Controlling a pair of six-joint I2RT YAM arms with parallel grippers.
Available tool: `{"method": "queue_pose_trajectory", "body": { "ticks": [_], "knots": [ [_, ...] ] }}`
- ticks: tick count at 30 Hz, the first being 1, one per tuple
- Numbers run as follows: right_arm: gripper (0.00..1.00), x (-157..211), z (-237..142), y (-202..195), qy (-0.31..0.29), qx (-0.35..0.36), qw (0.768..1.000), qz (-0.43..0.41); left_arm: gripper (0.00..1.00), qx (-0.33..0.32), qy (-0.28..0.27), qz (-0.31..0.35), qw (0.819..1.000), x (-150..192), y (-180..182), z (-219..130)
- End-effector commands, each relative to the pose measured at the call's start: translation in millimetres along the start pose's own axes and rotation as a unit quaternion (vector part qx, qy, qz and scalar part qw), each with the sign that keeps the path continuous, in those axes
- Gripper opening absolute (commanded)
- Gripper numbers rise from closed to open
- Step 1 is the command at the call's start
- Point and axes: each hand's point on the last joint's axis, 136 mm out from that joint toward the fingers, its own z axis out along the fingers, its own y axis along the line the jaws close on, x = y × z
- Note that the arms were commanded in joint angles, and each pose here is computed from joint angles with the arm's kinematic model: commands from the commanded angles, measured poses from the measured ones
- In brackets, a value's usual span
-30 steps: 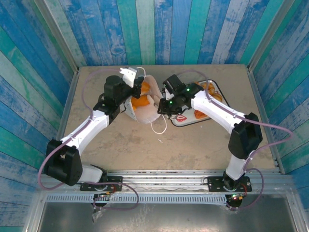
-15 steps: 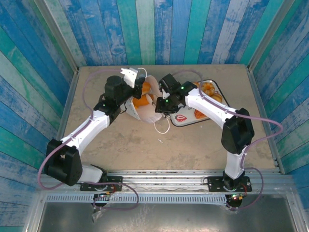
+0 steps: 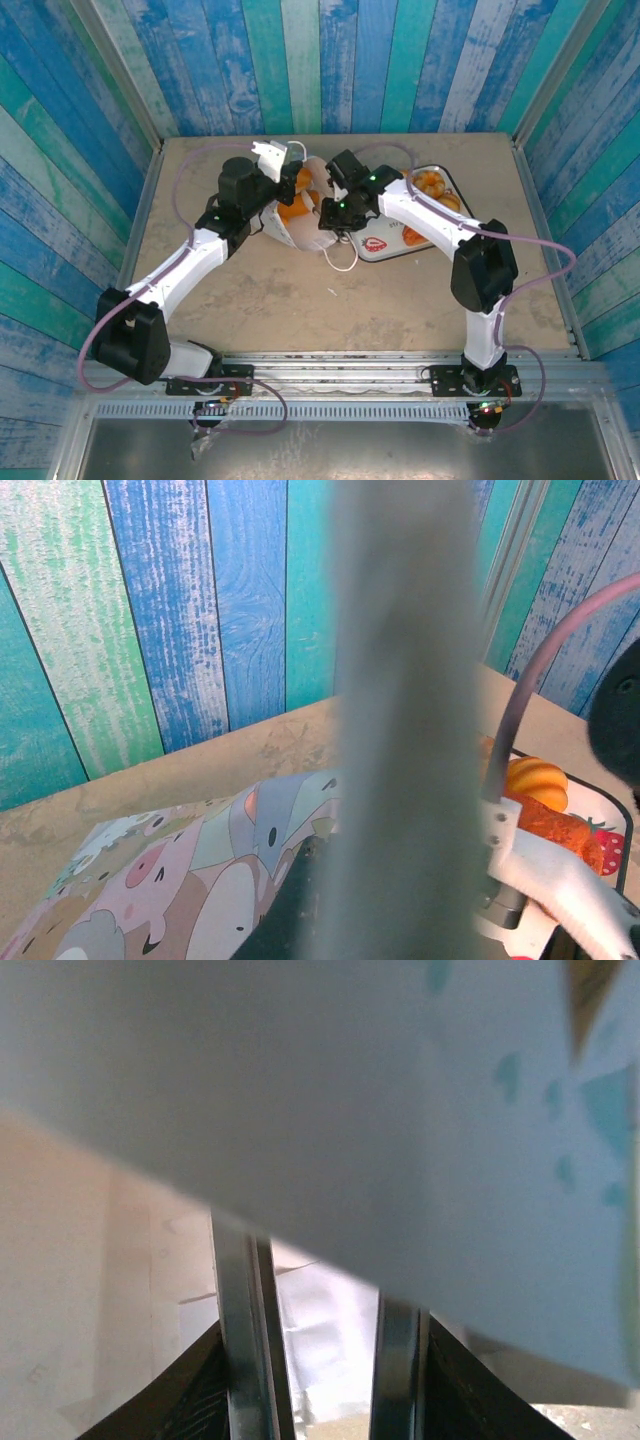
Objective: Take the fake bread out of the paper bag
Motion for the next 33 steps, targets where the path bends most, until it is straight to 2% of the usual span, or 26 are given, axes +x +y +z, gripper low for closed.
{"method": "queue_pose_trajectory", "body": {
  "ticks": [1,8,17,22,33],
  "knots": [
    [0.42,-3,3,4,0.007,-0.012,1.0,0.002,0.01,0.015,-0.04,0.008,0.999,-22,-8,0],
    [0.33,-8,-8,15,-0.008,-0.033,0.999,-0.014,0.01,0.008,-0.036,0.001,0.999,-21,-6,4],
    [0.15,-13,-34,27,-0.036,-0.048,0.997,-0.044,0.01,-0.021,-0.017,-0.021,0.999,-12,7,13],
    [0.01,-14,-54,31,-0.058,-0.036,0.996,-0.064,0.0,-0.036,-0.007,-0.029,0.999,-7,12,17],
    [0.01,-9,-97,18,-0.1,0.038,0.989,-0.103,0.0,-0.066,-0.003,-0.042,0.997,-7,24,19]
  ]
}}
